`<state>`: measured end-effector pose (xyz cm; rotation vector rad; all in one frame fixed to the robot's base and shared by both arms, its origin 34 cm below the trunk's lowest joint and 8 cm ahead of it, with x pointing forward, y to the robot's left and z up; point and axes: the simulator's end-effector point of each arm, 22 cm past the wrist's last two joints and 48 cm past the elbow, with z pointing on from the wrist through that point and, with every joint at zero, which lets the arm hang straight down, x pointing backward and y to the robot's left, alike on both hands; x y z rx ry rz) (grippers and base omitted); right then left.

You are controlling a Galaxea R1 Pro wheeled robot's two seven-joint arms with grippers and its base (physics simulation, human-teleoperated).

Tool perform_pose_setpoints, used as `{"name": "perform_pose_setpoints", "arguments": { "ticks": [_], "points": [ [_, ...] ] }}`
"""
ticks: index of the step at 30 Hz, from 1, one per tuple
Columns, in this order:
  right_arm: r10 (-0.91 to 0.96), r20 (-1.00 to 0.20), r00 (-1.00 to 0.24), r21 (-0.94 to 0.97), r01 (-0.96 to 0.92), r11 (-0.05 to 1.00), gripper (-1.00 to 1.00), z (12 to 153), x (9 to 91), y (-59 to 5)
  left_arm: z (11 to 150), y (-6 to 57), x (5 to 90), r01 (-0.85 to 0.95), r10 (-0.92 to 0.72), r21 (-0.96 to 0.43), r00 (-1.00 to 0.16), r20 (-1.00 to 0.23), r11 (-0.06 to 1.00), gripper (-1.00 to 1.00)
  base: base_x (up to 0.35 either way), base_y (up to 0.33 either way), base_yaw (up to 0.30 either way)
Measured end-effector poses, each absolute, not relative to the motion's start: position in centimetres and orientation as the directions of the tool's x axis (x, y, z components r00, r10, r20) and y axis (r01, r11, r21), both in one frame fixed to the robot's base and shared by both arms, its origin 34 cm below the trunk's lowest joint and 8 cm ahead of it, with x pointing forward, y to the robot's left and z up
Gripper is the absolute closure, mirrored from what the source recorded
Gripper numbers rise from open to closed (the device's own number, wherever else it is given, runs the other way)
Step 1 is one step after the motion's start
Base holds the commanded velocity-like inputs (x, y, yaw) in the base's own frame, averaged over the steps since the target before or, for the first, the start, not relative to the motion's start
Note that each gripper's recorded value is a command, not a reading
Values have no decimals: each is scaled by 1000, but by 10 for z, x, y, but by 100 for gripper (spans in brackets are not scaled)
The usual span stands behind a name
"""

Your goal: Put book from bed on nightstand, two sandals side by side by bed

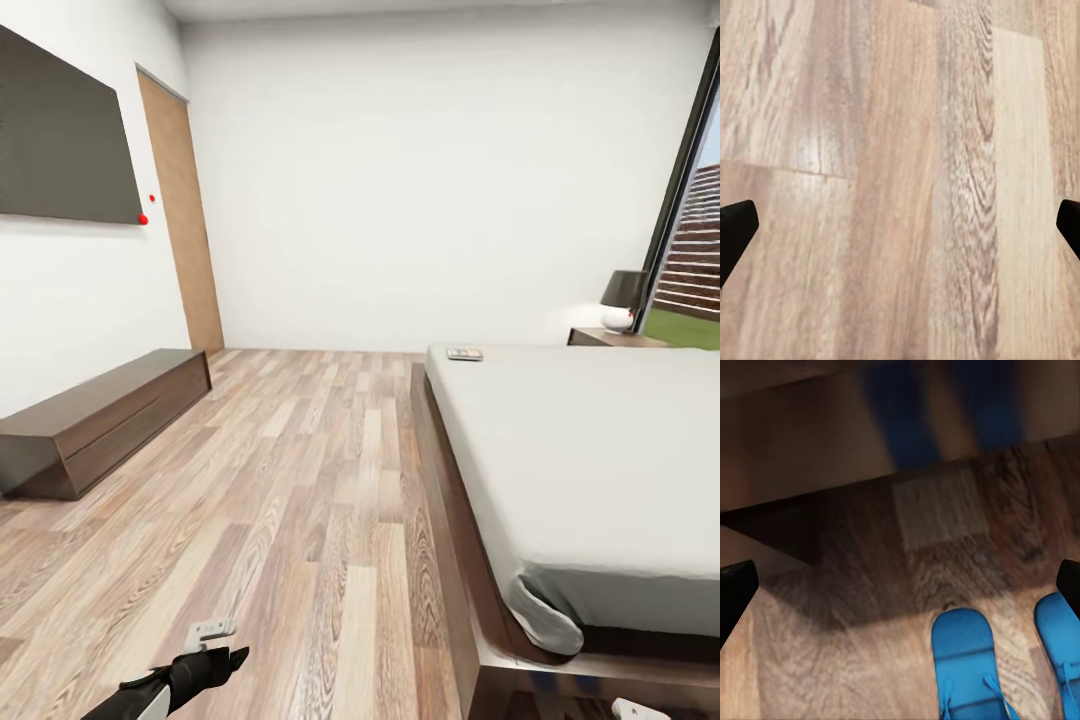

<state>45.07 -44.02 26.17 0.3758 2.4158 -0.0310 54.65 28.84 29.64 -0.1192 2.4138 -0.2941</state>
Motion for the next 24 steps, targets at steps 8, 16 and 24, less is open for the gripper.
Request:
{"name": "perform_pose_setpoints", "arguments": {
  "ticks": [8,16,24],
  "points": [
    [260,-637,-725,78,275,958,-100,280,456,-440,314,288,551,-7,-164,-243,-756,-633,970,-100,0,0,0],
    [260,-637,-725,78,275,958,-100,298,460,-440,332,288,556,-7,-164,-243,-756,-633,970,-100,0,0,0],
    [260,-637,-726,78,275,958,-100,316,465,-440,350,288,560,-7,-164,-243,-757,-633,970,-100,0,0,0]
  ]
}}
